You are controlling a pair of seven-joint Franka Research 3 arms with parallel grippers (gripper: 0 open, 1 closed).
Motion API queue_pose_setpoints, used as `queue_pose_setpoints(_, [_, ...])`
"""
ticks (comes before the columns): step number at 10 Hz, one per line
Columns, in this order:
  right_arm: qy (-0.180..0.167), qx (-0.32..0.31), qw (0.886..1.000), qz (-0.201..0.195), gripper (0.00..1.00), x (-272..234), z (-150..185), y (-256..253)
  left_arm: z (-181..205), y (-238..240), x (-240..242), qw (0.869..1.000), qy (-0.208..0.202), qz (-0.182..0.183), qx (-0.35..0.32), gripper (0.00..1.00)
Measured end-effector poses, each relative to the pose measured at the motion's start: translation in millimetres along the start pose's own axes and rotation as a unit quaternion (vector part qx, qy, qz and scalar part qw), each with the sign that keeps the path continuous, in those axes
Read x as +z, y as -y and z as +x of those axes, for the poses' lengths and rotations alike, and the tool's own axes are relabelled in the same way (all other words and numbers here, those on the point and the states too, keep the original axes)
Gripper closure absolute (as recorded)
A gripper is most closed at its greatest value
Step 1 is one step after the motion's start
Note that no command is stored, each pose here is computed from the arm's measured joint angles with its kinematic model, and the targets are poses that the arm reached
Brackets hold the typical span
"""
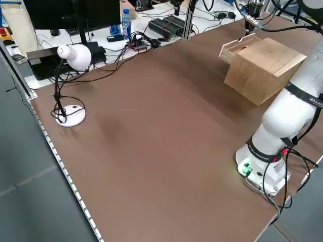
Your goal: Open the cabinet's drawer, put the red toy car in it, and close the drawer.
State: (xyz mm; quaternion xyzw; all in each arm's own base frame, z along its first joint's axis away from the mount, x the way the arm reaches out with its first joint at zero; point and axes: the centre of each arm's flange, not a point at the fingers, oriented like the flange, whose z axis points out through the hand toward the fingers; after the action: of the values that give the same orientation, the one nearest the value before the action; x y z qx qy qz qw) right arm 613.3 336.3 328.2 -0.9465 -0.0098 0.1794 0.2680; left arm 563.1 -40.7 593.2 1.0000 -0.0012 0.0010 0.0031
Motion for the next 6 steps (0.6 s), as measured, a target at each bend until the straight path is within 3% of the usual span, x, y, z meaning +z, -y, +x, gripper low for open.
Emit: queue_pose_setpoints(6, [0.017, 0.002, 1.000, 0.003, 0.97, 1.2, -1.4, -1.8, 0.5, -0.8, 3.3, 1.000, 0.001, 0.000, 0.000, 0.00])
